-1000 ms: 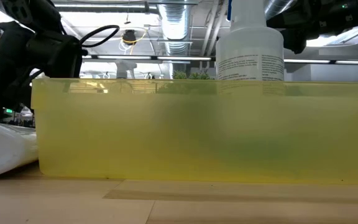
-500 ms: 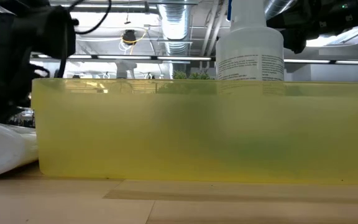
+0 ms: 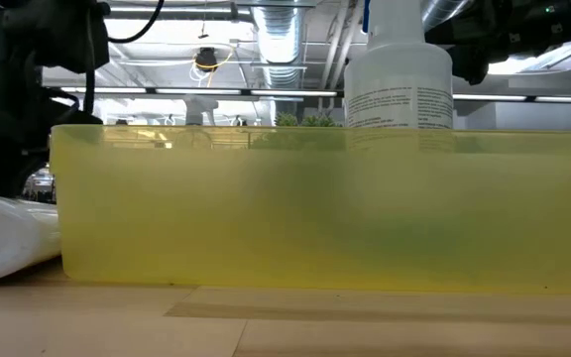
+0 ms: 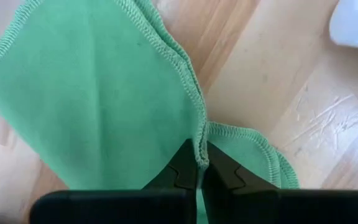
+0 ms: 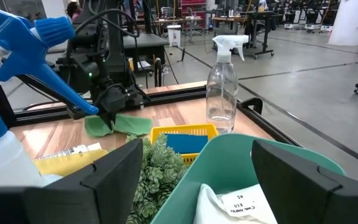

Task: Pick & Place Kitchen Items
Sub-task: Put the green microfiber cloth into the green bin

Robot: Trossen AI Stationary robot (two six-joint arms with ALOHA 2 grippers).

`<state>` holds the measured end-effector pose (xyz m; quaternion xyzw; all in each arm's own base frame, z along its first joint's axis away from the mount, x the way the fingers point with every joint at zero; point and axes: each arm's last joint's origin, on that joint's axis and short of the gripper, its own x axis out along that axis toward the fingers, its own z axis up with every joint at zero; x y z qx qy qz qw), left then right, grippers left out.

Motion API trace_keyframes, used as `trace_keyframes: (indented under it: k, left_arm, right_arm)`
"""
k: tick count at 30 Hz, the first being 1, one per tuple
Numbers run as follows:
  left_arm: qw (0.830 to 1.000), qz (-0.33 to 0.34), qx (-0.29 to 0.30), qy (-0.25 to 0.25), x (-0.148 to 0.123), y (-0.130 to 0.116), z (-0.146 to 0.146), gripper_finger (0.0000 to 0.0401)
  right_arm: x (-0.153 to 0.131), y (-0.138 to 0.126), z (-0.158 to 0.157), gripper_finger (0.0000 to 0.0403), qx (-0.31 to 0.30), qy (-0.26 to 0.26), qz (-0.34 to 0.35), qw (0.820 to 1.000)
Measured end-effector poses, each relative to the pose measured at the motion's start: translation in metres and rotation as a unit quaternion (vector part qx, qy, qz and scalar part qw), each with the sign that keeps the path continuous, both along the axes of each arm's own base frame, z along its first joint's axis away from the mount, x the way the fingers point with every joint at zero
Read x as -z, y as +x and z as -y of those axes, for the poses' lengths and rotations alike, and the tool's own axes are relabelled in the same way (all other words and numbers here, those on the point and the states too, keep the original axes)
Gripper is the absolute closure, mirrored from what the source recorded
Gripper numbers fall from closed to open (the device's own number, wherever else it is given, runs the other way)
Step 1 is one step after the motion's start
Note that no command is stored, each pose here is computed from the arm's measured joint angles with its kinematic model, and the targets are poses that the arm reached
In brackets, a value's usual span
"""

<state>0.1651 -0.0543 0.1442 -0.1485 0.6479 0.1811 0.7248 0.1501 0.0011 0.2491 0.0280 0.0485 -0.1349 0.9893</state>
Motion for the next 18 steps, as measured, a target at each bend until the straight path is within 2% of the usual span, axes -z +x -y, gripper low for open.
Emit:
trace_keyframes:
  k: [11,14,18]
  left_arm:
    - [0.993,0.084,-0.006,0.078,-0.021,-0.012,0.002,0.0401]
    - [0.986,0.12,-0.019,0.117,-0.03,-0.019,0.0,0.0401]
    - [0.967,0.195,-0.031,0.161,-0.043,-0.024,-0.001,0.0401]
  right_arm:
    - [0.0,0.0,0.0,0.0111,0.001,0.0,0.0,1.0]
    - [0.0,0.0,0.0,0.0111,0.001,0.0,0.0,1.0]
    - [0.0,0.0,0.0,0.0111,0.001,0.0,0.0,1.0]
